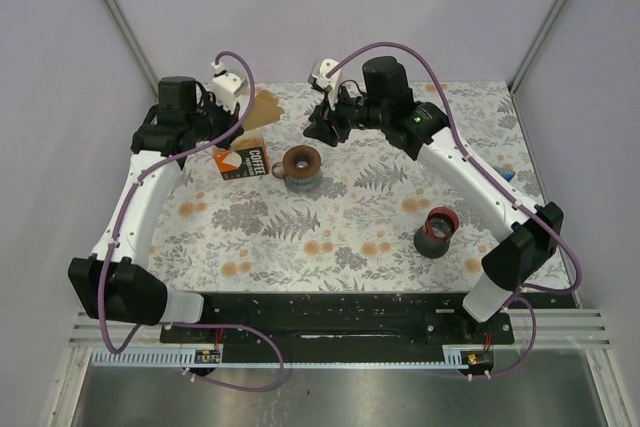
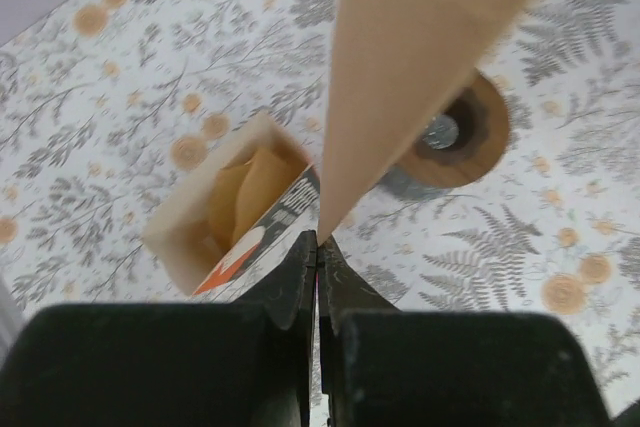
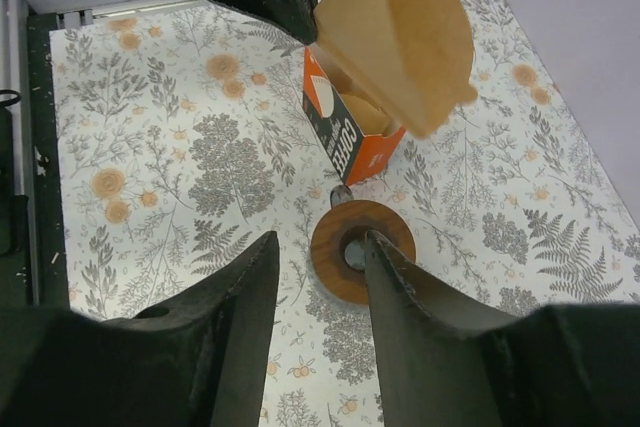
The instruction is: Place the coffee filter in the dripper
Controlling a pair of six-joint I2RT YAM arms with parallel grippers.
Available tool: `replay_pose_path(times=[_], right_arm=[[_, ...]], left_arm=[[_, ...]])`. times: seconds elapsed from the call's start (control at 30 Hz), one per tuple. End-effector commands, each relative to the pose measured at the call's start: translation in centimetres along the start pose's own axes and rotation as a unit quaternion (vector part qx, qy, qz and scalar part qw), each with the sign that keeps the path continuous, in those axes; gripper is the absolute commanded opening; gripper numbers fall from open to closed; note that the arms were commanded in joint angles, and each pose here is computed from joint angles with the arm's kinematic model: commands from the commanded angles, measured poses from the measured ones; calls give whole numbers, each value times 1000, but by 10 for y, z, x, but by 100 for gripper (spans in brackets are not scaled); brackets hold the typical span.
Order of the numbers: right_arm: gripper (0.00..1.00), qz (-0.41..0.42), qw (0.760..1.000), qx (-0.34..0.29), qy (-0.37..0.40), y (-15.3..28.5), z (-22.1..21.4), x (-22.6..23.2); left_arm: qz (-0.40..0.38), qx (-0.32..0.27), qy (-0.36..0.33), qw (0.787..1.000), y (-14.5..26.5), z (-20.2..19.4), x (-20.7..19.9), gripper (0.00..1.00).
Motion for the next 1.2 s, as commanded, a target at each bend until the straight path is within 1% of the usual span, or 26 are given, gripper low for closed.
replay_pose_path(times=[0.0, 0.1, 0.17, 0.23, 0.27, 0.43, 0.53, 0.63, 0.67, 0.7, 0.8, 0.9, 0.97, 1.07, 1.17], right_arm=[[51, -53, 998, -20, 18, 14, 20, -15], [56, -64, 998, -12, 21, 17, 15, -17], [59, -85, 996, 0, 12, 21, 9, -23], [61, -111, 994, 11, -6, 28, 3, -32], [63, -127, 992, 14, -16, 34, 2, -37], [63, -190, 979, 33, -67, 65, -23, -67], [64, -211, 973, 39, -86, 78, -35, -76], [66, -225, 969, 46, -97, 88, -44, -82], [66, -229, 967, 48, -100, 91, -47, -85], [66, -234, 965, 51, -103, 93, -51, -87], [66, -255, 958, 58, -120, 103, -58, -95], [67, -296, 942, 69, -140, 120, -70, -109], [67, -331, 928, 76, -157, 136, -77, -119], [70, -393, 896, 92, -186, 166, -96, -137], [72, -455, 856, 109, -218, 205, -122, -154]], left_arm=[[89, -10, -27, 996, -2, 15, 45, 0], [129, 5, -38, 991, -9, 9, 76, 0], [134, 21, -43, 990, -16, 1, 91, 0], [128, 35, -50, 990, -24, -6, 96, 0], [122, 43, -54, 990, -28, -11, 96, 0], [95, 61, -56, 992, -38, -30, 96, 0], [73, 67, -51, 994, -39, -37, 93, 0], [49, 62, -53, 996, -37, -38, 83, 0], [46, 59, -59, 995, -35, -38, 81, 0], [55, 59, -54, 995, -31, -40, 89, 0], [54, 73, -56, 994, -31, -48, 91, 0], [51, 88, -51, 994, -35, -58, 94, 0], [55, 97, -49, 993, -36, -65, 98, 0], [63, 111, -46, 991, -42, -74, 105, 0], [71, 127, -39, 989, -48, -83, 112, 0]])
Point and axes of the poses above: each gripper's point midway between its finger pads, its own y axis back along the fingers, its own x axis along the line the jaws close on, z = x × y, the point moved 1 cm from there along y, back along the fingers, and after that the axes turned 13 degrees about y, right-handed, at the moved point
